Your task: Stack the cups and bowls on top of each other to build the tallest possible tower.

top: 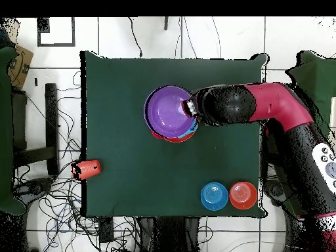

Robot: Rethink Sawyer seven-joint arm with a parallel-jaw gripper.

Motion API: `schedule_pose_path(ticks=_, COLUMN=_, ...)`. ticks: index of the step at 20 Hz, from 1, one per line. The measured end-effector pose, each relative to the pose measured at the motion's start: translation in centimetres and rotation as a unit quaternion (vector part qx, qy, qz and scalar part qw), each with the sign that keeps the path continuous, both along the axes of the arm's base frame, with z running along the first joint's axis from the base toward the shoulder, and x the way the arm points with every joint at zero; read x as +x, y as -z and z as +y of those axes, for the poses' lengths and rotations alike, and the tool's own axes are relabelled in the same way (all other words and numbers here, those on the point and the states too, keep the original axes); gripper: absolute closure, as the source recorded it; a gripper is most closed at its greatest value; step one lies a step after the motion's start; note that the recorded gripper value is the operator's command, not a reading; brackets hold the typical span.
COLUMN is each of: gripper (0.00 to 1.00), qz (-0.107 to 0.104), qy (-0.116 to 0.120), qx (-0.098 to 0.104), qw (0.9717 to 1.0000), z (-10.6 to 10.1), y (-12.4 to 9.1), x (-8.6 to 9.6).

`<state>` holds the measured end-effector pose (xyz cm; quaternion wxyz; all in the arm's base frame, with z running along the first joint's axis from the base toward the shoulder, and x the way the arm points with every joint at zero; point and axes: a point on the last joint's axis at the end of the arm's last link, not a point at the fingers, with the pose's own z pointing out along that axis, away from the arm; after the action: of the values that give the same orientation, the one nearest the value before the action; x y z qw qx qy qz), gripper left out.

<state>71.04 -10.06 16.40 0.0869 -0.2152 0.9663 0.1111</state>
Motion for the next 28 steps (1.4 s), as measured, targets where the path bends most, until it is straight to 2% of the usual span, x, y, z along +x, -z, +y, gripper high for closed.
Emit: schedule_pose_path(ticks=28, gripper=1.00, qz=0.004, qy=-0.001, qx=0.000, qw=1.0000, z=0.06, y=0.26, x=-0.34)
